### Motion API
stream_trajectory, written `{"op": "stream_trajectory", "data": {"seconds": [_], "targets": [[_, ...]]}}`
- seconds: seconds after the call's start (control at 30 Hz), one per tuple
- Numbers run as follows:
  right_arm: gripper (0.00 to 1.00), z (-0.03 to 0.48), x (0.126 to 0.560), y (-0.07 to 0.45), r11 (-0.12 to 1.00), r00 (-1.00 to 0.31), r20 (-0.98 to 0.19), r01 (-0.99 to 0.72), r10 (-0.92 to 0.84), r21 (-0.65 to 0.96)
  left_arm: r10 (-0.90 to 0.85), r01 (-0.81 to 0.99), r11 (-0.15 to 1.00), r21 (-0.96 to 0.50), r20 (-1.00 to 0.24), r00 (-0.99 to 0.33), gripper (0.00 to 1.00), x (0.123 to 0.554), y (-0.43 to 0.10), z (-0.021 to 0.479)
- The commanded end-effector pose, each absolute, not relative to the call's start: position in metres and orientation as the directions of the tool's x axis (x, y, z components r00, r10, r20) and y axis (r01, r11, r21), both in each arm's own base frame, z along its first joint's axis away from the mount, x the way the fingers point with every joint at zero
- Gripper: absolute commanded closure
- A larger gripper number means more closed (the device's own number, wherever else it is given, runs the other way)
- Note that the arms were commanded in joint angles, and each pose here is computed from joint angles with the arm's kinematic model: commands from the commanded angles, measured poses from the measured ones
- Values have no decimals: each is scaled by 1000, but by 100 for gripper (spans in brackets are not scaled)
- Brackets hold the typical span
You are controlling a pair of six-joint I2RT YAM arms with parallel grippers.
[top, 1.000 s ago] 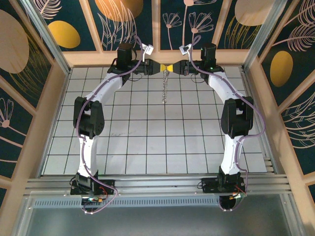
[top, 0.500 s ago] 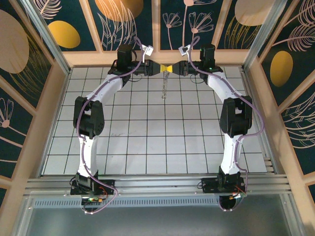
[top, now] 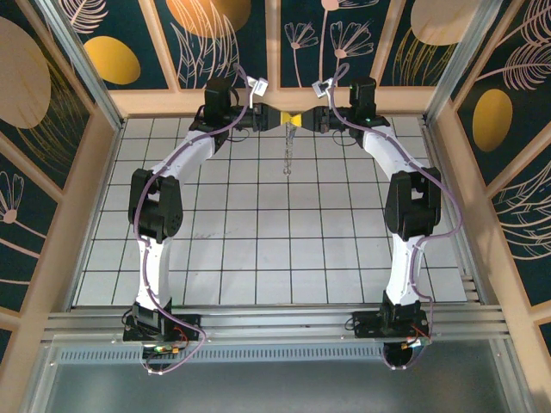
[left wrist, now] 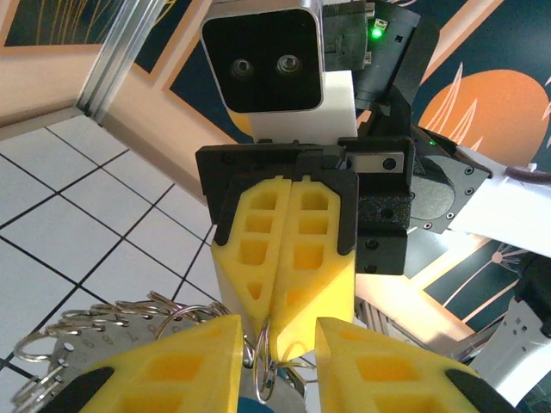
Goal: Put the keys on the keyring
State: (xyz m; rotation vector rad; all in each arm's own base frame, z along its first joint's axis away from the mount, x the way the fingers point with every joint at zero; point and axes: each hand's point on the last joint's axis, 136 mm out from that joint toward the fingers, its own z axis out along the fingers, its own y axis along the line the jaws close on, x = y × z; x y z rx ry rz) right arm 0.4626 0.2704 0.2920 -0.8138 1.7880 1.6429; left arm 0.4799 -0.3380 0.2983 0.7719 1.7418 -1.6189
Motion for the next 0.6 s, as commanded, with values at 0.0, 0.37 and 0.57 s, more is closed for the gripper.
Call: {"op": "stream_trajectory", "data": {"seconds": [0.0,0.37,0.57], "targets": [[100,310,462,276,25,-594,-803,-804,-56,593,-1,817,26,-576,-818,-576,73,463,-340,325],[100,309,462,274,31,-596,-801,-803,-54,595,2,821,27,-571,-821,-571,82,460,-341,323],[100,308,462,275,29,-596,-801,-803,-55,595,-3,825,29,-565,-825,-565,91,459,-341,325]]}}
